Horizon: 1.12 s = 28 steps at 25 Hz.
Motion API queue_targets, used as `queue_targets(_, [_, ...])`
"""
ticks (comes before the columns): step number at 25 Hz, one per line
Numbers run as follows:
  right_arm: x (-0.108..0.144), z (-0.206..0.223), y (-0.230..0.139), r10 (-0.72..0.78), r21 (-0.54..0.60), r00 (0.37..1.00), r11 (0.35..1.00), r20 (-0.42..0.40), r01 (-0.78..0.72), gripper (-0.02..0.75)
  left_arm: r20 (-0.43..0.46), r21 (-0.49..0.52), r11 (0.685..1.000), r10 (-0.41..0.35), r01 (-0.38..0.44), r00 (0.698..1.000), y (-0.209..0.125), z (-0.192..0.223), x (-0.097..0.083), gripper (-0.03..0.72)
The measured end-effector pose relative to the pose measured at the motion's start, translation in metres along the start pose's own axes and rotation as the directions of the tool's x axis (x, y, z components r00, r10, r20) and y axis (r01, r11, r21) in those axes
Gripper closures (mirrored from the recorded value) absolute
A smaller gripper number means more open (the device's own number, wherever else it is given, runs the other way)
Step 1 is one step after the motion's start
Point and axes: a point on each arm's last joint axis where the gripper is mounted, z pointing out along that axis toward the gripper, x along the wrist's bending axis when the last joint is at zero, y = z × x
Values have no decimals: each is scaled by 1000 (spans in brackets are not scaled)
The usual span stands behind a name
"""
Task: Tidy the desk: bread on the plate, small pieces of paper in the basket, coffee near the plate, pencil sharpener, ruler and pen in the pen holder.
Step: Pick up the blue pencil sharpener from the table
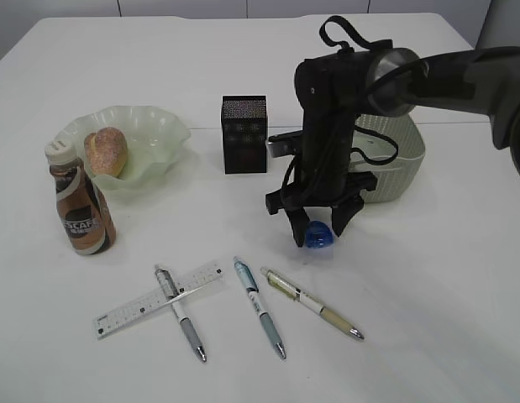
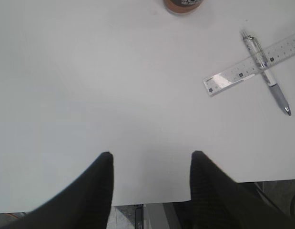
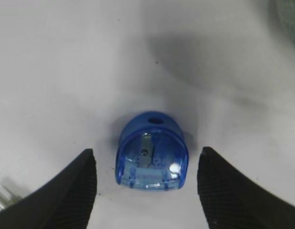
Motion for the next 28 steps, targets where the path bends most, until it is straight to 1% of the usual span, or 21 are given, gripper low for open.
queue_targets(5, [0, 7, 0, 0, 14, 1000, 1000, 2, 0, 219, 0, 0, 1000, 0, 0, 1000, 0, 0, 0, 316])
queue_targets(17, [0, 8, 0, 0, 15, 1000, 1000, 2, 0, 225, 0, 0, 1000, 0, 0, 1000, 0, 0, 0, 316])
queue_targets(19, [0, 8, 0, 0, 15, 1000, 1000, 2, 0, 262, 0, 0, 1000, 0, 0, 1000, 0, 0, 0, 316])
queue_targets(22, [0, 8, 0, 0, 15, 1000, 1000, 2, 0, 365, 0, 0, 1000, 0, 0, 1000, 0, 0, 0, 316])
queue_targets(23, [0, 8, 0, 0, 15, 1000, 1000, 2, 0, 383, 0, 0, 1000, 0, 0, 1000, 0, 0, 0, 316])
queue_targets(28, [0, 8, 0, 0, 15, 1000, 1000, 2, 0, 397, 0, 0, 1000, 0, 0, 1000, 0, 0, 0, 316])
